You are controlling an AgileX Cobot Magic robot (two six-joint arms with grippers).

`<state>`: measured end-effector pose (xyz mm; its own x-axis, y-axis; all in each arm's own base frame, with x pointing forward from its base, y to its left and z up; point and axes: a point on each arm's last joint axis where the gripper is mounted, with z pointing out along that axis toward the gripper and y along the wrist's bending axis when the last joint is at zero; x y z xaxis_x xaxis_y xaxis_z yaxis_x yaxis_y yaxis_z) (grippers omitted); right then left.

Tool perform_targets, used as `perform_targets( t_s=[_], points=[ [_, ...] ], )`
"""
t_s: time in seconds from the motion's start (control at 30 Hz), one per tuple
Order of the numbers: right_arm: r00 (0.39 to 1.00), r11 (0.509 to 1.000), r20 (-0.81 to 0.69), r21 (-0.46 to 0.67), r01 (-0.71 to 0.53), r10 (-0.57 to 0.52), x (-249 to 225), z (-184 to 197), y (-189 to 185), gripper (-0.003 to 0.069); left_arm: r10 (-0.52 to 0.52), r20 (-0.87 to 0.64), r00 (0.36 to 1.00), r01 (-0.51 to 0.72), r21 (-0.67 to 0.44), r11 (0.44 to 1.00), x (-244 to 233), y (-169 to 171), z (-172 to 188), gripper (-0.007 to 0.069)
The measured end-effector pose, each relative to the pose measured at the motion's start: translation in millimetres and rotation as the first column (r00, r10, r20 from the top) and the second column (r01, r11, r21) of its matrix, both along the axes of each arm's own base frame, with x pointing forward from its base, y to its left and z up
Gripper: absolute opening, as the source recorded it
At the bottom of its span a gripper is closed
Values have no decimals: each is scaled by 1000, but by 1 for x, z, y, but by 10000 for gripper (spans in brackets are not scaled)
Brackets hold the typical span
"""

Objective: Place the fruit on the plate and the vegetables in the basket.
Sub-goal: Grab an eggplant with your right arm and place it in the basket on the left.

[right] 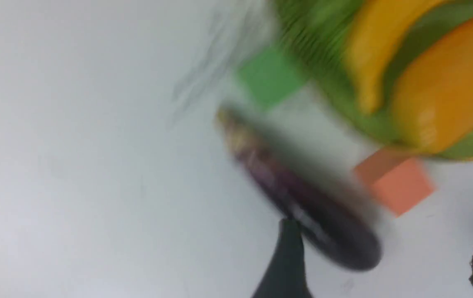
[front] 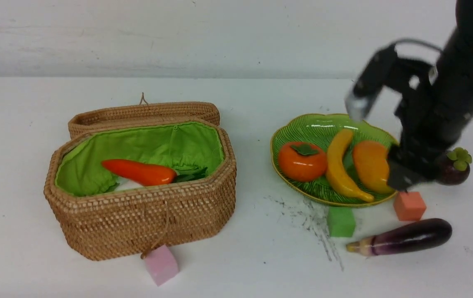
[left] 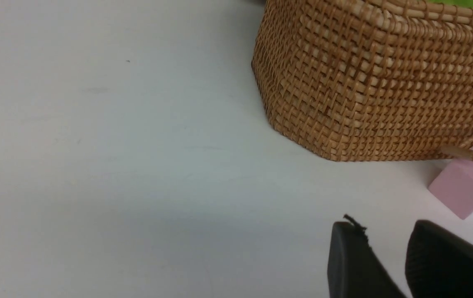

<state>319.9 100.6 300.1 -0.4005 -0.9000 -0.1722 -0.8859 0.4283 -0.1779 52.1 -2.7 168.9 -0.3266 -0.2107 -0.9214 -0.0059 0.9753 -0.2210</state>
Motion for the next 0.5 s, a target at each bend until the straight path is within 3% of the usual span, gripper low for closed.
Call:
perform_targets(
  t_s=[0.1, 0.2, 0.5],
  points=[
    [959, 959, -112, -83, -270, 260, -8, -50, -17, 568, 0, 0, 1000, 0, 0, 1000, 0, 0, 0, 205],
    [906, 911, -174, -85, -405, 386, -10, -85, -19, 568, 0, 0, 1000, 0, 0, 1000, 0, 0, 0, 209],
    [898, 894, -86, -92, -438, 431, 4, -107, -14, 566, 0, 0, 1000, 0, 0, 1000, 0, 0, 0, 220]
  ],
)
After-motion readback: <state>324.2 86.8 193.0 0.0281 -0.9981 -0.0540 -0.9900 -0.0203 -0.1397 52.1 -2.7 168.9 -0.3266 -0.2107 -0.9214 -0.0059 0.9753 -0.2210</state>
